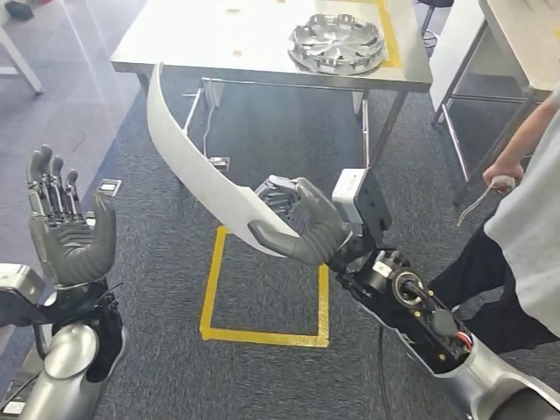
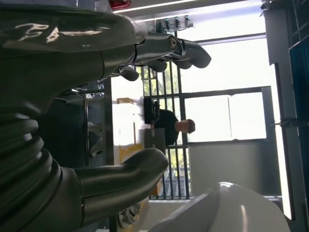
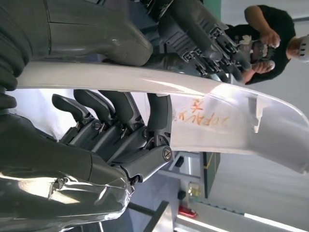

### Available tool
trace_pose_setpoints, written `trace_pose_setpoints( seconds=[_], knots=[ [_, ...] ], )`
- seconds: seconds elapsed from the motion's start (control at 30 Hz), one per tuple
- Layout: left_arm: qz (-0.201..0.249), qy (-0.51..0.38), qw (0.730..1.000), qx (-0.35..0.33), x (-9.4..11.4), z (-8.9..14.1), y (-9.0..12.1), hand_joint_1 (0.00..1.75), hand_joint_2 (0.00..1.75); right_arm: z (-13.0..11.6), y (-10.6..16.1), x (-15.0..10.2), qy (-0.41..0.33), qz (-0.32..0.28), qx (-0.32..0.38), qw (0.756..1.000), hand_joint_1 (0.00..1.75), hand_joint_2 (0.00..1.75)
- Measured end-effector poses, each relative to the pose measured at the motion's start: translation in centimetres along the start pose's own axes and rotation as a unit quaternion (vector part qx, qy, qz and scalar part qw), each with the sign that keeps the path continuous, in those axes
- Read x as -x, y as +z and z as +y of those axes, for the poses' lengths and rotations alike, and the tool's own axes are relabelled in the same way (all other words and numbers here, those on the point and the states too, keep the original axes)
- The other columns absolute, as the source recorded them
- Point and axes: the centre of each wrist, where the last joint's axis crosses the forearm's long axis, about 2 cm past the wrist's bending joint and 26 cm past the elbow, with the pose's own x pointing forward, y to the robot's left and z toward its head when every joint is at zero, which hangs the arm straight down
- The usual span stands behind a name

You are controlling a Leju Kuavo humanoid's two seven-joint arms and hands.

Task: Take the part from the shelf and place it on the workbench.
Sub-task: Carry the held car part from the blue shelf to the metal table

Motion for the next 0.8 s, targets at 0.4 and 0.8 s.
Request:
trace_pose_setpoints(
  seconds=[0.4, 0.8],
  knots=[
    [0.006, -0.002, 1.000, 0.001, 0.09, 0.06, 0.41, 0.00, 1.75, -0.04, 0.00, 0.08, 0.000, 0.002, 0.000, 1.000, 1.75, 1.75],
    [0.006, 0.003, 1.000, 0.009, 0.06, -0.07, 0.41, 0.00, 1.75, -0.16, 0.09, 0.30, 0.000, 0.006, 0.009, 1.000, 1.75, 1.75]
  ],
)
